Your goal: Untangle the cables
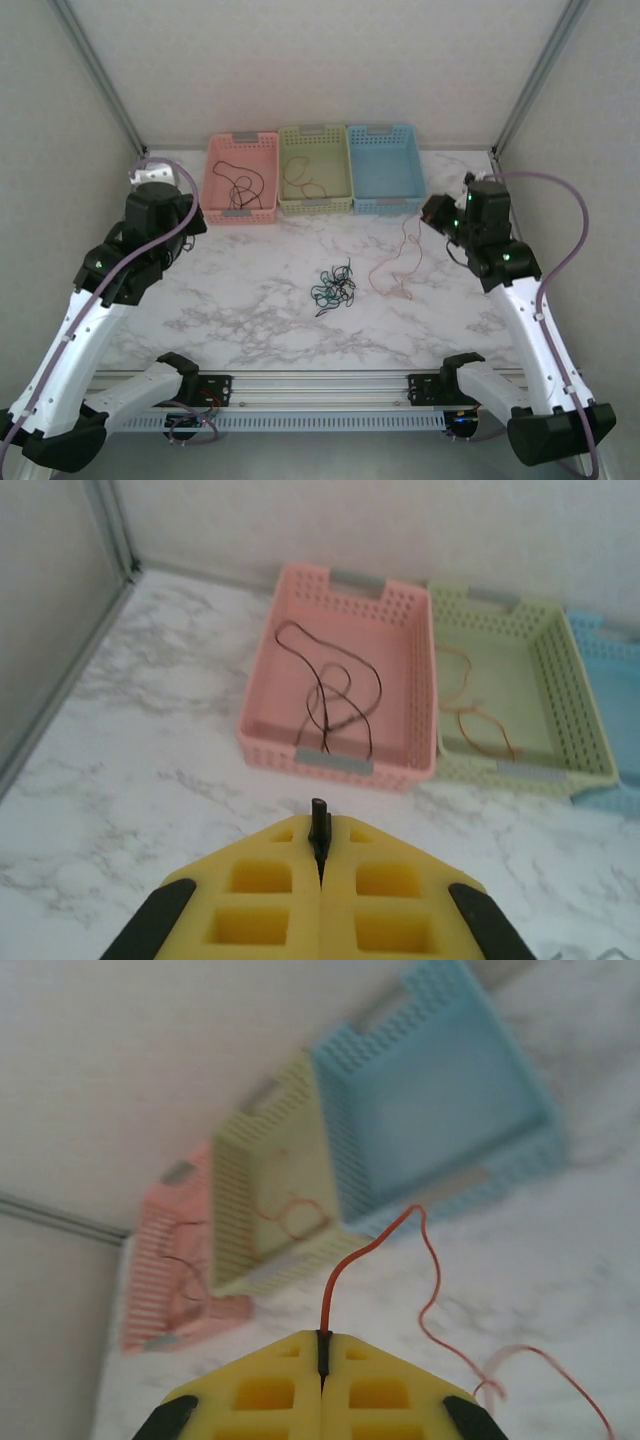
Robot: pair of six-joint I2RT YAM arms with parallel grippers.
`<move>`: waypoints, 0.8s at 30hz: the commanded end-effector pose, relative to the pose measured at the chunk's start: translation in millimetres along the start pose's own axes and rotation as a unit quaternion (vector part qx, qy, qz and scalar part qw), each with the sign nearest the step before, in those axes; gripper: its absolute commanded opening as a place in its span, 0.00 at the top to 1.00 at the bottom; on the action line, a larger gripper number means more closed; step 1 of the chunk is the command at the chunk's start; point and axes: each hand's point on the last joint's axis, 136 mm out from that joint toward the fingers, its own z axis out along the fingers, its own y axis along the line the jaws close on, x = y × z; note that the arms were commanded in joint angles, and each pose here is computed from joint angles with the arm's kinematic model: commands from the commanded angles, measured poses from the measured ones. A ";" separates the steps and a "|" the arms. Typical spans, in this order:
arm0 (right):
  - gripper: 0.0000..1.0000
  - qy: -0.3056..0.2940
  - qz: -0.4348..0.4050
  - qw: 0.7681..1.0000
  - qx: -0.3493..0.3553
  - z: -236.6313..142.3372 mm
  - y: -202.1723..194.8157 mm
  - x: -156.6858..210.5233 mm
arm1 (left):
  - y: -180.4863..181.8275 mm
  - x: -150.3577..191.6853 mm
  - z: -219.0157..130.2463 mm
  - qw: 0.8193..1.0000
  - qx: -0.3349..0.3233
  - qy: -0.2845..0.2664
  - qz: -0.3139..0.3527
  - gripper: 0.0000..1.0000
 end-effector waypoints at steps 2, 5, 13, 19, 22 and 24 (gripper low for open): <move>1.00 -0.032 -0.033 0.994 -0.101 11.8 73.7 -45.2 | -10.3 24.3 -1.3 0.998 0.049 0.035 -0.018 1.00; 1.00 -0.057 -0.042 0.989 -0.133 28.3 107.6 -73.2 | -14.1 38.8 0.7 0.996 0.064 0.059 -0.014 1.00; 1.00 -0.103 -0.047 0.974 -0.198 55.1 180.8 -139.6 | -9.1 62.7 1.0 0.994 0.066 0.088 -0.008 1.00; 1.00 -0.147 -0.049 0.960 -0.231 62.0 220.1 -184.1 | -7.0 66.6 -0.3 0.994 0.065 0.092 -0.002 1.00; 1.00 -0.161 -0.055 0.950 -0.262 57.7 241.8 -198.7 | -6.0 67.1 -0.5 0.994 0.063 0.092 0.000 1.00; 1.00 -0.177 -0.059 0.943 -0.277 57.9 251.1 -207.5 | -5.7 67.7 0.1 0.994 0.062 0.092 0.000 1.00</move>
